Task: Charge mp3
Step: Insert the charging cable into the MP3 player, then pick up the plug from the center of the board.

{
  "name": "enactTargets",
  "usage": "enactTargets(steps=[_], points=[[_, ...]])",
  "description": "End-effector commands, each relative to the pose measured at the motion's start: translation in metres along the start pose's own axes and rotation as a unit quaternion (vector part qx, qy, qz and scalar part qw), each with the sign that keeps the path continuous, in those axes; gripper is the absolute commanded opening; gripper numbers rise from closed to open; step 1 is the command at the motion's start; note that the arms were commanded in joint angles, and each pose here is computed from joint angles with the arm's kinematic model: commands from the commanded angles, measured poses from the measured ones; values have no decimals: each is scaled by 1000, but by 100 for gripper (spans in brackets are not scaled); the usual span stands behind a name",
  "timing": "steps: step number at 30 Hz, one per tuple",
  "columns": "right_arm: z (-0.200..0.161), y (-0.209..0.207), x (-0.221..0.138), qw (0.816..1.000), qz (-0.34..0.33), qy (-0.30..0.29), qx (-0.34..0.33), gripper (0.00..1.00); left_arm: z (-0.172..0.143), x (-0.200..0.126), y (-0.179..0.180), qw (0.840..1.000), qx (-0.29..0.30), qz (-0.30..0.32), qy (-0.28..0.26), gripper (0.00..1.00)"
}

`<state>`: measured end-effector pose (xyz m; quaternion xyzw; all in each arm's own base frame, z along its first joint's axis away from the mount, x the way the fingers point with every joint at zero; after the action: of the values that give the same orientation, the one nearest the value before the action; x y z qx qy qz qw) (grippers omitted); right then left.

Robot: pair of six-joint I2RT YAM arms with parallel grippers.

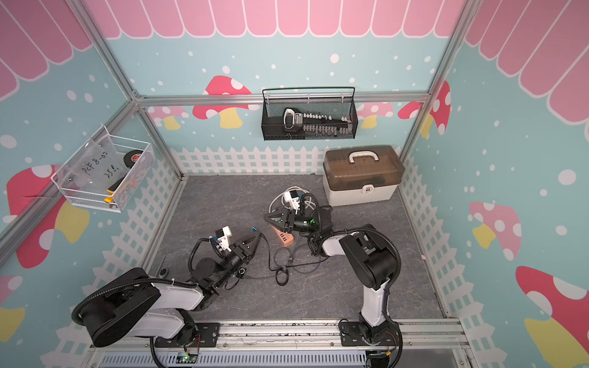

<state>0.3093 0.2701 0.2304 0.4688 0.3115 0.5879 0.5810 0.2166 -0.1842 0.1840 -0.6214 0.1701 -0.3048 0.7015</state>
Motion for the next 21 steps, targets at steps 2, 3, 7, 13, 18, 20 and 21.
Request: enactTargets(steps=[2, 3, 7, 13, 18, 20, 21], points=[[13, 8, -28, 999, -21, -31, -33, 41, 0, 9, 7, 1000, -12, 8, 15, 0], [16, 7, -35, 998, -36, -34, -42, 41, 0, 11, 13, 999, -20, 20, 21, 0], [15, -2, -57, 980, -173, -32, -96, 44, 2, 20, 34, 997, -42, 49, 33, 0], [1, 18, -95, 904, -380, -29, -193, 56, 2, 36, 55, 992, -69, 75, 70, 0], [-11, 29, -118, 866, -450, -29, -216, 61, -1, 32, 82, 985, -84, 129, 77, 0], [-16, 31, -123, 859, -461, -29, -220, 61, -3, 31, 89, 982, -80, 150, 83, 1], [-17, 32, -125, 856, -465, -29, -222, 62, -4, 31, 92, 980, -76, 161, 89, 1]])
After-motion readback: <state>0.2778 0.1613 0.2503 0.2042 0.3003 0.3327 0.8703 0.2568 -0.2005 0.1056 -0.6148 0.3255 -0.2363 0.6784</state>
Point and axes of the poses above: each gripper's point midway between its finger pads, its own x axis out along the fingers, its own y axis along the line the jaws close on, z = x × y, the point moved 7 cm from there along -x, back along the fingers, and after that the axes turned 2 degrees about -x, right-handed, at the moved point
